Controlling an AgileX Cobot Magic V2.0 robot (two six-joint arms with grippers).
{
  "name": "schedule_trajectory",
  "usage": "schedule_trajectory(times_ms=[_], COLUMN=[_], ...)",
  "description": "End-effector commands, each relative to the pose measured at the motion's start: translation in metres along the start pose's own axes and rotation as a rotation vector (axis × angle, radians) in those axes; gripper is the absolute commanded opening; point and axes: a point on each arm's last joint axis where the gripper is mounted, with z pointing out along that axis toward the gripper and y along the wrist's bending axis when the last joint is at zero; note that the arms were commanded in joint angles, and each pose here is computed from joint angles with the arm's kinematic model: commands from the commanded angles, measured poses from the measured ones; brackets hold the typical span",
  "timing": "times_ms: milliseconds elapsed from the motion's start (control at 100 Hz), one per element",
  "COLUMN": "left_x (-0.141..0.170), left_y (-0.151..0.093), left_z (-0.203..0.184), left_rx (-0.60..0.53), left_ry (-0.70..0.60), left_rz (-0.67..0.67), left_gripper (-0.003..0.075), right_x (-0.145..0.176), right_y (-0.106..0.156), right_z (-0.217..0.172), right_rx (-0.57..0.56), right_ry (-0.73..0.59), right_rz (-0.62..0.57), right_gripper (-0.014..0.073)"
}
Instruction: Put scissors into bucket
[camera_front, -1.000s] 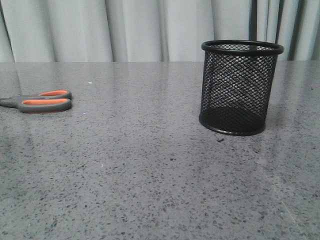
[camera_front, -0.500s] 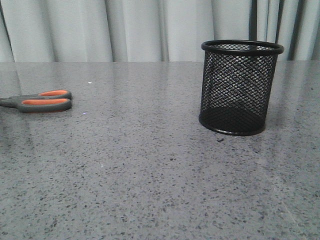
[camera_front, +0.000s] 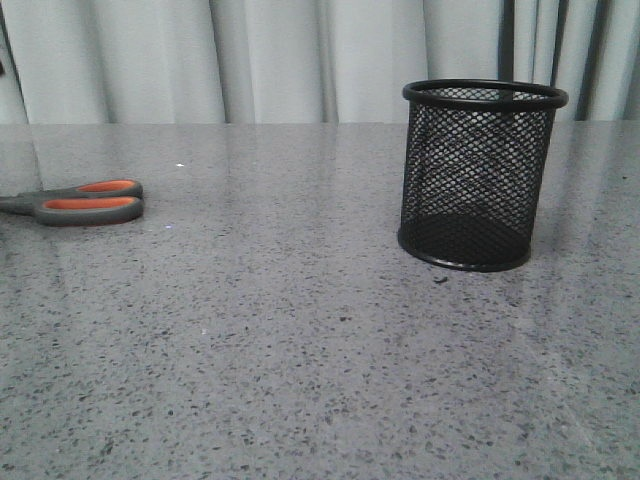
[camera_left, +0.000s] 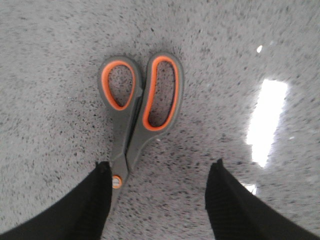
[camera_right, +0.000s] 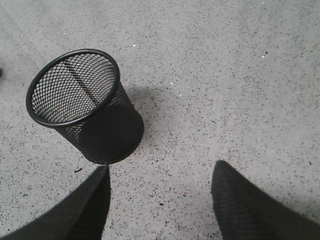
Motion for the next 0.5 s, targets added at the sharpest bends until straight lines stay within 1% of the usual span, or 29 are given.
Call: schedule_trajectory(times_ms=[0, 120, 230, 400, 490], left_x=[-0.009, -0.009, -0.009, -0.002, -0.001], left_y=[0.010, 0.027, 0.037, 0.044, 0.045], left_z=[-0.004, 0.018, 0.033, 0.053, 0.057], left_rx=[-0.026, 0.021, 0.050, 0.086, 0.093], left_ry=[0.001, 0.025, 0.037, 0.094, 0.102], left_rz=[0.050, 0.042, 0.035, 0.039, 0.039], left_gripper=[0.0386, 0.0386, 0.0386, 0.0386, 0.0386], right_x=[-0.015, -0.014, -0.014, -0.013, -0.013], right_y=[0.002, 0.003, 0.003, 0.003, 0.003], right_z=[-0.004, -0.004, -0.004, -0.004, -0.004], right_rx=[-0.006, -0.007, -0.008, -0.009, -0.010], right_ry=[-0.078, -0.070, -0.066, -0.062, -0.058], right_rz=[-0.014, -0.018, -0.022, -0.022, -0.022], right_gripper=[0.0399, 0.0399, 0.0399, 0.0399, 0.0399])
